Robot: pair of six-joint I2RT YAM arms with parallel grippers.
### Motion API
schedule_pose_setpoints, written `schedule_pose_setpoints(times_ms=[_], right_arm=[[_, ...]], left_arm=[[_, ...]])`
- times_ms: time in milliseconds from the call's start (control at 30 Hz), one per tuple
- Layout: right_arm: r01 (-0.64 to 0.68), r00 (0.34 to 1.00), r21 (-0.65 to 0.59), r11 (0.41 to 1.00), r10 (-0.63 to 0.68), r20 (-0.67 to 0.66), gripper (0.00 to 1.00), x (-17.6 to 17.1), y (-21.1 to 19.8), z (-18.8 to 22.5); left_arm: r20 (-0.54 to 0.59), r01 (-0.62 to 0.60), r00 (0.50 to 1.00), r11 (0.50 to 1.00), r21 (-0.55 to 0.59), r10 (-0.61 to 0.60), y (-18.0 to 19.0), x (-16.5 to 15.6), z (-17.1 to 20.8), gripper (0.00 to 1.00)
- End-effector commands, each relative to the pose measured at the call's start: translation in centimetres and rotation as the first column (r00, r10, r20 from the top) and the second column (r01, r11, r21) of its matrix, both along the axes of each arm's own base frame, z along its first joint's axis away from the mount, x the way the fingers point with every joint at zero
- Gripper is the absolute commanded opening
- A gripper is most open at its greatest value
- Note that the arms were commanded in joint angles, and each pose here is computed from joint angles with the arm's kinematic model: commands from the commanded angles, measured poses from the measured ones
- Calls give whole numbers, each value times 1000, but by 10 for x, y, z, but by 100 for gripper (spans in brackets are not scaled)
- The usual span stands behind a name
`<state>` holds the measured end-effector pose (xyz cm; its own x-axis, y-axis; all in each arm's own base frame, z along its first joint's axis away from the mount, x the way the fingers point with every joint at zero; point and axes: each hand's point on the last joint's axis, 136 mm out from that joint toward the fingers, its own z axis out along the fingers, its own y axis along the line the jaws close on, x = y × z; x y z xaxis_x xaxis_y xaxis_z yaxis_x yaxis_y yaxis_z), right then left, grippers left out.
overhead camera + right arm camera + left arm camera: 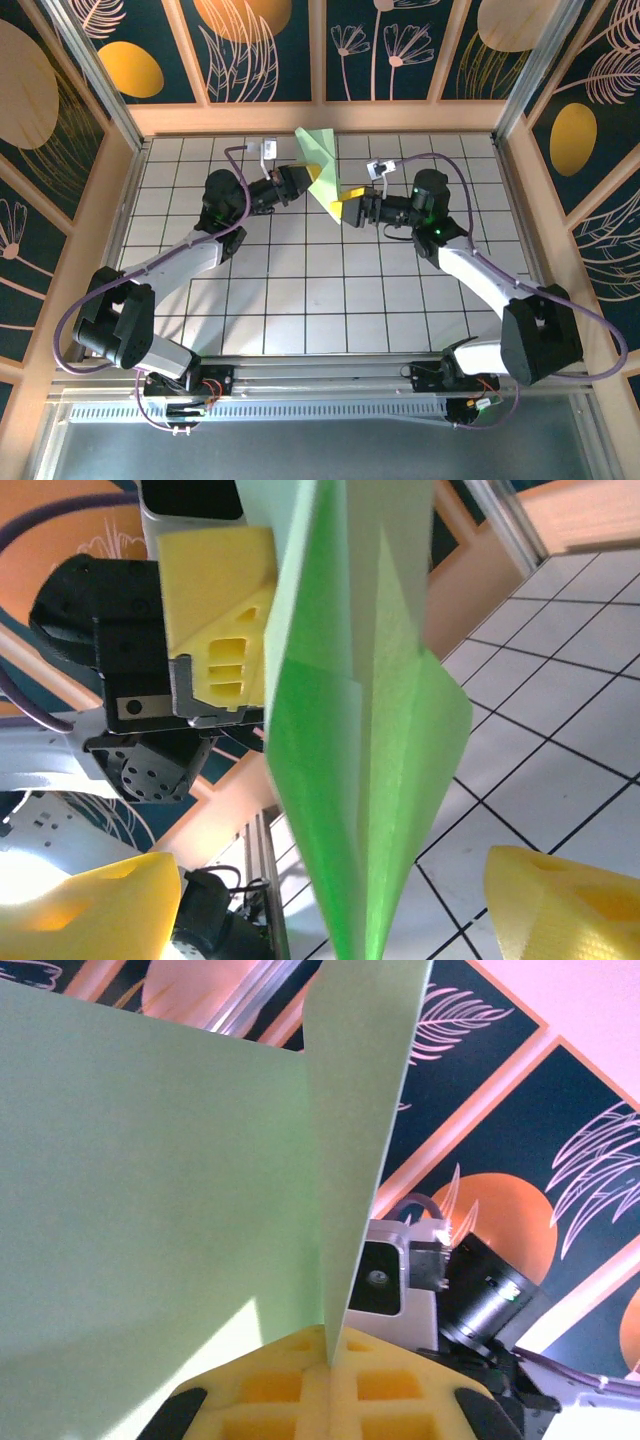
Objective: Fold a paper plane with a square sheet of paper (fold left side to right side)
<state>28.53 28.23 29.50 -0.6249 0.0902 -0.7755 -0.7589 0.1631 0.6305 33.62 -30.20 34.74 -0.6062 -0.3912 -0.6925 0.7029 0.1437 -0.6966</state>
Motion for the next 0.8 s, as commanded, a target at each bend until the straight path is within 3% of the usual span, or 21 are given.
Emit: schedule_pose_setpoints(times_ms=[0, 233, 367, 433, 600, 700, 767], right_arm=[[-40, 995, 54, 998, 36, 90, 75, 1, 6, 31], [-54, 991, 66, 996, 45, 128, 45, 5, 9, 48], [-43, 993, 61, 997, 36, 112, 18, 8, 9, 45], [-27, 994, 56, 998, 21, 109, 11, 10, 8, 45], [80, 990, 0, 997, -80, 114, 0, 22, 2, 41], [223, 969, -88, 971, -211, 127, 0, 39, -8, 33], [353, 931, -192, 916, -325, 165, 0, 53, -15, 22]], left_arm=[[78, 46, 996, 998, -40, -42, -3, -13, 26, 1], [54, 46, 998, 999, -22, -45, -6, -10, 20, 4], [35, 15, 999, 1000, -16, -14, -4, -4, 14, 14], [39, -10, 999, 1000, -7, 10, -2, -2, 15, 18], [69, -198, 979, 975, 96, 192, 19, 10, 10, 40], [88, -384, 923, 909, 162, 374, 49, 18, 6, 52], [106, -509, 861, 840, 191, 498, 75, 18, 3, 57]])
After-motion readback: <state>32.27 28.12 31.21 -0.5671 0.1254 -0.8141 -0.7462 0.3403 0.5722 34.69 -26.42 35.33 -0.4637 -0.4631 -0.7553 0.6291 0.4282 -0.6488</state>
